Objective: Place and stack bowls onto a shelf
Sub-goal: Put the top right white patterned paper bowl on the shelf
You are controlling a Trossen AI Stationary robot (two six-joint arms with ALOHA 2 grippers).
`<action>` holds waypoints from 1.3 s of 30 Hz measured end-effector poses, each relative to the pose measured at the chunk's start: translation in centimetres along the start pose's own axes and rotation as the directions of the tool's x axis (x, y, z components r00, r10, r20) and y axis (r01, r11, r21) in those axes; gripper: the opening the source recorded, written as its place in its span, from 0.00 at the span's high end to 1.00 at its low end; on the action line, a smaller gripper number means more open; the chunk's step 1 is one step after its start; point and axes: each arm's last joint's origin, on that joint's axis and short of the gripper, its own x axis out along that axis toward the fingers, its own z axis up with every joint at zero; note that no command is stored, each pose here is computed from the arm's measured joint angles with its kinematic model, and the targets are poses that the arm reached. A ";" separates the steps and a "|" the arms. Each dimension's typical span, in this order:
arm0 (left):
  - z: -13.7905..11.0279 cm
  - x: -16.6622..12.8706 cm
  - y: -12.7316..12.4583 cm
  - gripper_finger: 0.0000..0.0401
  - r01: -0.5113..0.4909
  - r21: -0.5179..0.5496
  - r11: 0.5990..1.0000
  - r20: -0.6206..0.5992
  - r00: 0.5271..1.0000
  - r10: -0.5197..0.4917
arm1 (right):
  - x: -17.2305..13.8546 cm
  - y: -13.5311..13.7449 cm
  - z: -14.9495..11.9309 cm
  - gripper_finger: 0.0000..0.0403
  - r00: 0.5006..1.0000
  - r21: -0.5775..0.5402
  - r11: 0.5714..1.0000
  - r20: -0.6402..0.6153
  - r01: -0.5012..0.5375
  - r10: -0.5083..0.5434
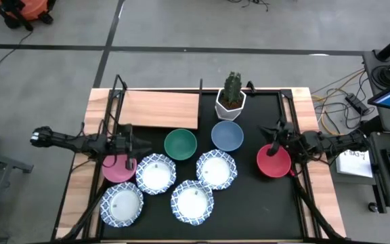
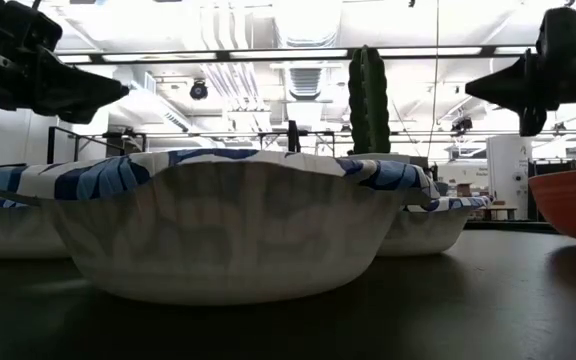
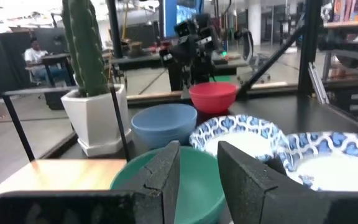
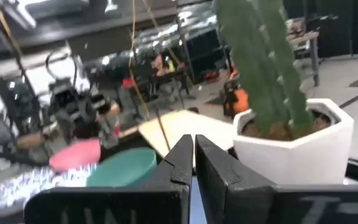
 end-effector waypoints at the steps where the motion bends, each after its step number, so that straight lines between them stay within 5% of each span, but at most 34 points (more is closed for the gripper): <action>1: 0.3 0.0 0.0 0.77 -0.004 -0.022 1.000 0.035 0.999 0.005 | 0.0 0.0 0.1 0.98 1.000 0.013 1.000 0.012 -0.005 0.004; 9: 3.3 -0.6 0.5 0.77 0.002 -0.169 0.986 0.327 0.943 0.054 | 0.3 0.9 1.9 0.98 0.978 0.035 0.990 0.164 -0.139 0.132; 17: 3.9 -0.8 0.7 0.77 0.007 -0.187 0.982 0.384 0.921 0.067 | 1.9 2.4 3.3 0.98 0.984 0.032 0.987 0.087 -0.156 0.153; 21: 4.0 -0.9 0.7 0.77 0.027 -0.236 0.971 0.403 0.913 0.072 | 4.0 4.3 3.8 0.98 0.978 -0.034 0.978 -0.050 -0.204 0.202; 30: 4.0 -0.9 0.7 0.77 0.119 -0.434 0.893 0.397 0.915 0.071 | 8.7 8.3 7.0 0.98 0.952 -0.122 0.976 -0.271 -0.179 0.141; 39: 3.0 -0.4 0.4 0.77 0.123 -0.531 0.838 0.295 0.954 0.047 | 12.7 11.4 8.1 0.98 0.829 -0.267 0.946 -0.559 -0.185 0.005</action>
